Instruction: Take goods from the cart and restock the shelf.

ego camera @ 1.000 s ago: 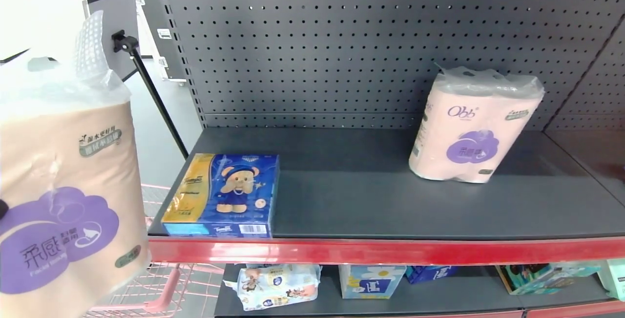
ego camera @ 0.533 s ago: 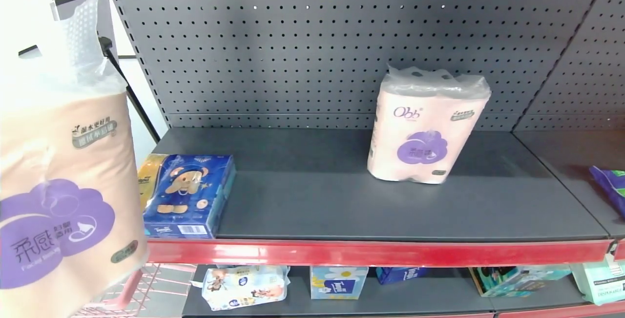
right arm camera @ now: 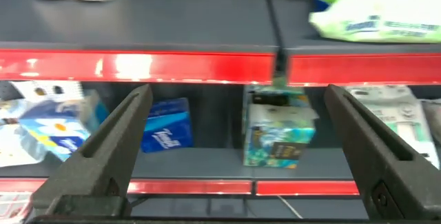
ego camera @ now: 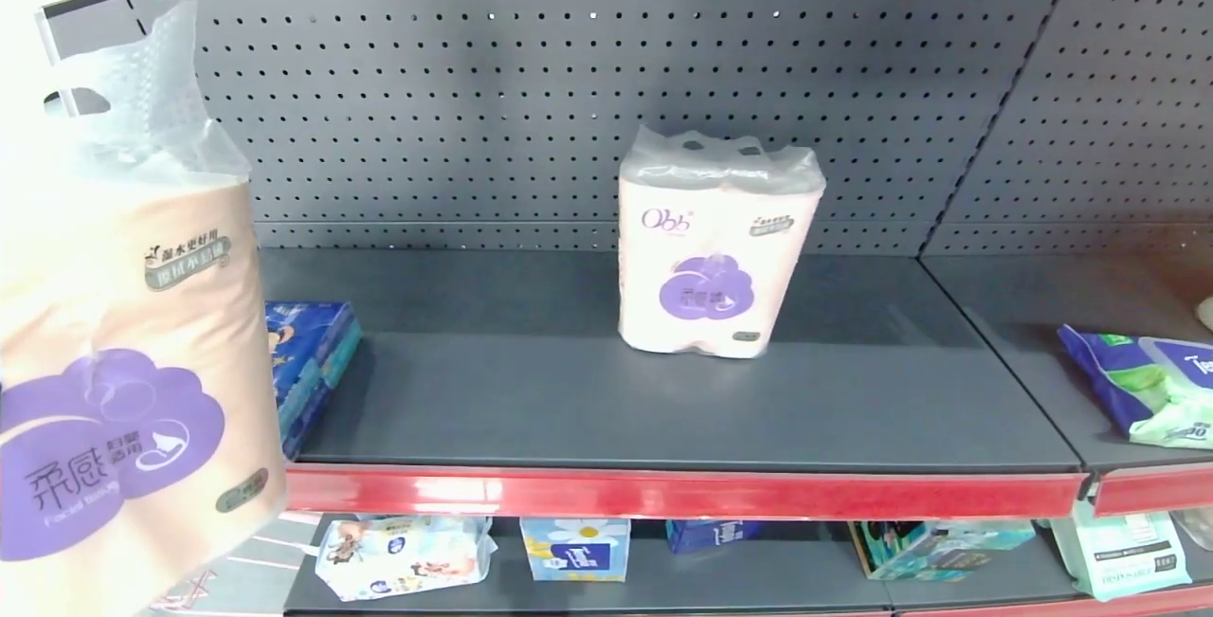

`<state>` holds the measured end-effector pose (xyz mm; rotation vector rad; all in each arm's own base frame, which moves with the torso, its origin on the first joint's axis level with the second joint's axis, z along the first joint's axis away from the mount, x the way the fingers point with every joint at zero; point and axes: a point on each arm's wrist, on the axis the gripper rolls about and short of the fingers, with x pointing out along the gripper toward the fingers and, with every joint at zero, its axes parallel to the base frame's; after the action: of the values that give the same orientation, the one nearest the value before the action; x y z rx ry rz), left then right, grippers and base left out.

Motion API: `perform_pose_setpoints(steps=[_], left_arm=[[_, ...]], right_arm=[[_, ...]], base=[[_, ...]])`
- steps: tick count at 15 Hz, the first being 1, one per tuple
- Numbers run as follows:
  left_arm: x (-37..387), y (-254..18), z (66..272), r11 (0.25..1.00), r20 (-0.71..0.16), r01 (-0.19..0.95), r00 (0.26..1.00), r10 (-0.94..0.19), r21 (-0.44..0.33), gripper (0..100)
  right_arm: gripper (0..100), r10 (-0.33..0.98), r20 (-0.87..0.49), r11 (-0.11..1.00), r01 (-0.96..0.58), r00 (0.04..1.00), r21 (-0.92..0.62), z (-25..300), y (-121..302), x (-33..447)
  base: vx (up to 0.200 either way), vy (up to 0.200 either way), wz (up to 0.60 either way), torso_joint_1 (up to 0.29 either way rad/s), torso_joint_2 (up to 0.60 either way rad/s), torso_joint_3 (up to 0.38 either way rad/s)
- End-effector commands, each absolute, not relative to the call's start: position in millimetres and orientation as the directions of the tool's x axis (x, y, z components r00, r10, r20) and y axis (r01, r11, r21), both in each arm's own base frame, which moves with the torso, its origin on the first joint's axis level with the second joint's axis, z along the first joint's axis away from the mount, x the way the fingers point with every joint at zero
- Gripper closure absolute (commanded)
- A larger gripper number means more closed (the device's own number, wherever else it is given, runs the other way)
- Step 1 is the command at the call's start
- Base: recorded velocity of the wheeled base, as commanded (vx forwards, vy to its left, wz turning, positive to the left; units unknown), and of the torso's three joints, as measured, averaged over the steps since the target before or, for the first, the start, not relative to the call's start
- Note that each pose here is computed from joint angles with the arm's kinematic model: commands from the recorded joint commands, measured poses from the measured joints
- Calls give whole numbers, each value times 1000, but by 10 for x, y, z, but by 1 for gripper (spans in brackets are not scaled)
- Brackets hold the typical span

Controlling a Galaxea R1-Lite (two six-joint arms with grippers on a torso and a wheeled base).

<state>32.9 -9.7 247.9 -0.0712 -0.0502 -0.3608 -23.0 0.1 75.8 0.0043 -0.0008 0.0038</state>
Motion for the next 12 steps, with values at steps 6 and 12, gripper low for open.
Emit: perform_pose_setpoints(steps=[6,12], left_arm=[[333,-99,2460,931,54,360,933,-357,-62,100],[377,-125,2458,897,35,437,899,-436,-63,100]], right_arm=[[0,8,0,1000,-8,1000,-3,757,1,-229],[0,98,-6,990,-97,995,101,2420,24,291]], base=[[0,-133,0,2,2,-1],[0,0,0,0,0,0]])
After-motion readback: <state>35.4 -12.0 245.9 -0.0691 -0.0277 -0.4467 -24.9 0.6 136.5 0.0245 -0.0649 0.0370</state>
